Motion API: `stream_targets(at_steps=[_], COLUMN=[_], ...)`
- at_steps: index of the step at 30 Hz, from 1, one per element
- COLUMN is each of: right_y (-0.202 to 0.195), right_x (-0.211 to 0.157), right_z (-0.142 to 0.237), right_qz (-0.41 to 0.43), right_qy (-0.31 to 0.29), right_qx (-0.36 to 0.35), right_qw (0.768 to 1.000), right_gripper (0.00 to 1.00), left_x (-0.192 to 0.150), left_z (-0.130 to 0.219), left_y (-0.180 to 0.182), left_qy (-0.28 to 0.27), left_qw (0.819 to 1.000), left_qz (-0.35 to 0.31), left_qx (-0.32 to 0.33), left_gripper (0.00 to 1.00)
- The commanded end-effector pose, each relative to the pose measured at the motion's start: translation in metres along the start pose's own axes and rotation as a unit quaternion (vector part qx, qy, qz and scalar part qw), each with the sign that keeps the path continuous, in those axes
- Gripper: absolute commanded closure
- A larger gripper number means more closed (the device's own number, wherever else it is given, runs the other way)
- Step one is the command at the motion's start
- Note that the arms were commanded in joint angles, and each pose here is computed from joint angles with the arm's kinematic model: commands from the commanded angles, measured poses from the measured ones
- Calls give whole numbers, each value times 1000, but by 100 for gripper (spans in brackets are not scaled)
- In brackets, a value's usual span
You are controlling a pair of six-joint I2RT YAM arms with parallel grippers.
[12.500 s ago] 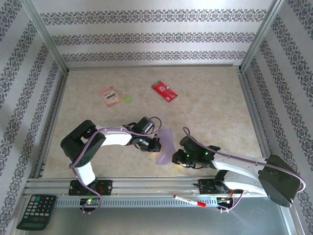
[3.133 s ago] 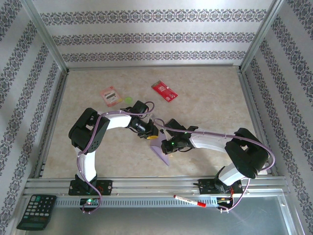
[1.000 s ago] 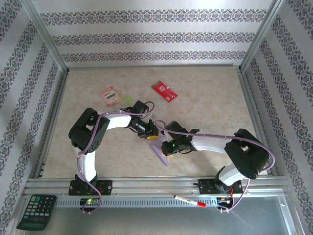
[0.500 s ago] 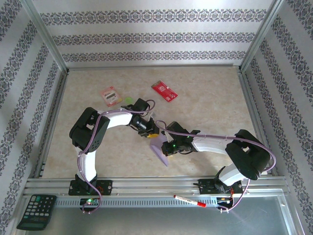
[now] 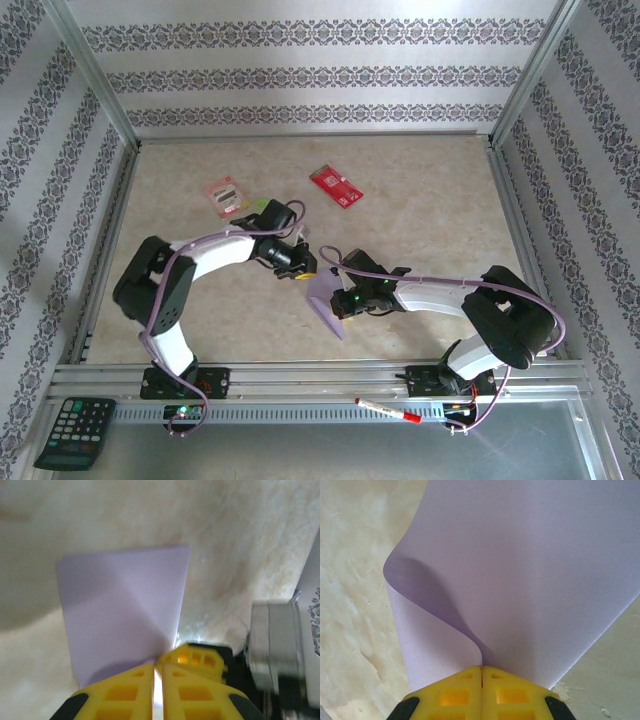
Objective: Fold a paper plane with a square sheet of paper (pick it up from the middle)
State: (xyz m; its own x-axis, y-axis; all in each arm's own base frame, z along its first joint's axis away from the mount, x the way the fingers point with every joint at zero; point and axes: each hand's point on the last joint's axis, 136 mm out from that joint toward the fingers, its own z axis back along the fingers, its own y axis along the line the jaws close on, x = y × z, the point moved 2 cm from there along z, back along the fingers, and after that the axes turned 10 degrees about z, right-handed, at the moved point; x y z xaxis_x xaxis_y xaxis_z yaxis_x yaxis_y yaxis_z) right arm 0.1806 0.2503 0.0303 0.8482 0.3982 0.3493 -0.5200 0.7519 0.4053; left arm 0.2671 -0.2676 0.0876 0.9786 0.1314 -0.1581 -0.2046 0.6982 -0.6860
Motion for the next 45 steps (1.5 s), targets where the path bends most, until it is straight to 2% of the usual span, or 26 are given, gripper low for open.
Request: stream_targets(at_steps=[1,8,15,19,27,34,45], right_y=[-20,-21,-21,-25,-32,-38,-41], right_x=[-39,-41,-39,-33,-7,19,13], right_z=[-8,-8,-11,-13,-14,-19,-27], right_qz=[-26,-29,-49,-62,-70,-76,-86], right_qy=[61,62,59,54,41,37,50], right_qx=[-39,-41,-38,-46,-56,-47,-41], right_qw=[997,997,996,996,995,995,994], right_gripper=[98,98,100,100,100,100,100], left_x=[-16,-44,-63,-65,-65,-63,-65], left_z=[0,-22,-16,-18,-8,-10,-32], left_y=[-4,-10,7,17,15,12,-2], left_qy=[-6,22,0,-4,-17,-27,-29], left_qw=[999,998,998,998,999,997,994], left_qz=[24,36,40,46,38,47,58], left_qx=[-26,-43,-43,-35,-30,-49,-88], left_gripper=[91,96,97,97,97,98,100])
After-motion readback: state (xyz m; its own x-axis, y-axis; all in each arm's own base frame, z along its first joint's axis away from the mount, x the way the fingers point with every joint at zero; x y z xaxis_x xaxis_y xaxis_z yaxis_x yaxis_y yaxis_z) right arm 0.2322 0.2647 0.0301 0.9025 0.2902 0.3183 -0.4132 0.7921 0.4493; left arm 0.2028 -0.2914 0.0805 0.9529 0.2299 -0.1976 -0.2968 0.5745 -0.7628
